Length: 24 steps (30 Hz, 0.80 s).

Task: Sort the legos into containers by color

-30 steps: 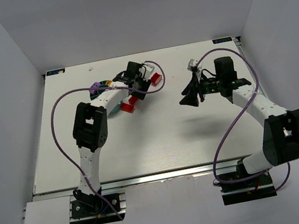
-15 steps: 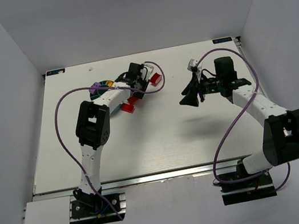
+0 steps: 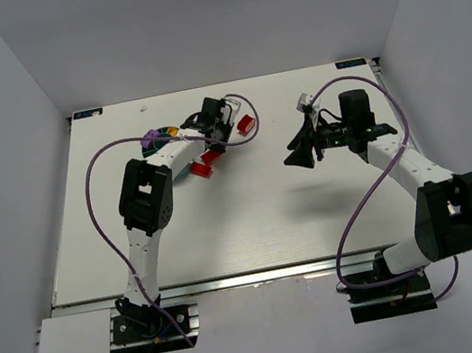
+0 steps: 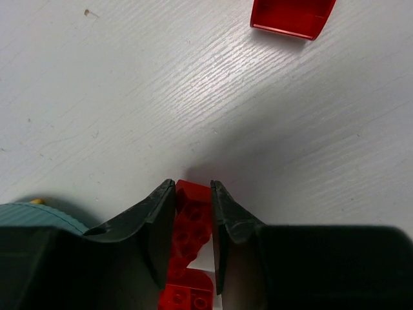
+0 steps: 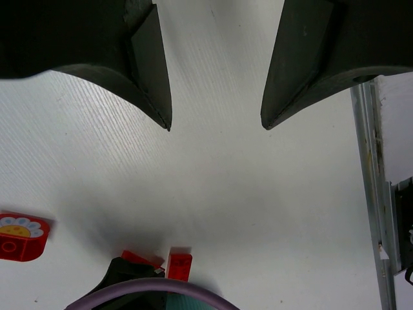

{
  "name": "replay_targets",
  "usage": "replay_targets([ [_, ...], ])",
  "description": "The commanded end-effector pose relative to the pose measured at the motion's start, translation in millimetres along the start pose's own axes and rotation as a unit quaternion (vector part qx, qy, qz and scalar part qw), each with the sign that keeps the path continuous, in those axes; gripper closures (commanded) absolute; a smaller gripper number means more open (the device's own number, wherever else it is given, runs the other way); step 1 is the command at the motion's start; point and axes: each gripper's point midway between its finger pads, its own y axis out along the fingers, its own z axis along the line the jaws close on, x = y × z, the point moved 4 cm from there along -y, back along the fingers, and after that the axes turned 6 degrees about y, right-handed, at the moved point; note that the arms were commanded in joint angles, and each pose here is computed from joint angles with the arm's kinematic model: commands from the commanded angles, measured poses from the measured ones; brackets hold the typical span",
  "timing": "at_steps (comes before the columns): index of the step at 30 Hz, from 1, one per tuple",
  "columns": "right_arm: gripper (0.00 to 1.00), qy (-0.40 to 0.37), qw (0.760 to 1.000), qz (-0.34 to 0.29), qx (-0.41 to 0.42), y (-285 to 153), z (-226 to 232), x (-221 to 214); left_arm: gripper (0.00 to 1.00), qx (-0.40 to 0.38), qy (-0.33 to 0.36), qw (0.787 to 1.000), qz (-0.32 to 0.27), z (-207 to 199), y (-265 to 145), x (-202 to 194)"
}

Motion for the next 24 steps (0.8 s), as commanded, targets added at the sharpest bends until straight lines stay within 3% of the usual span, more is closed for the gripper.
replay_targets([
  [1,0.37,-0.016,1.000,-0.009,0.008,-2.9,4.7,3.7,0.60,0.005,-0.011,1.000,-0.017,10.1,-27.5,14.8],
  [6,0.37,-0.016,1.000,-0.009,0.006,-4.1,6.1,1.3,0.41,0.011,-0.010,1.000,0.002,11.2,-32.0,4.0],
  [11,0.36,-0.016,1.000,-0.010,0.004,-4.4,5.1,1.3,0.35,0.004,-0.006,1.000,0.012,8.5,-33.2,-3.2],
  [20,0.35,-0.018,1.000,-0.010,0.001,-4.4,4.1,2.8,0.41,-0.004,-0.003,1.000,0.022,5.9,-28.2,-10.7],
  [24,0.35,-0.017,1.000,-0.010,0.002,-4.0,4.5,2.8,0.56,-0.014,-0.012,1.000,0.013,4.1,-32.5,-5.0],
])
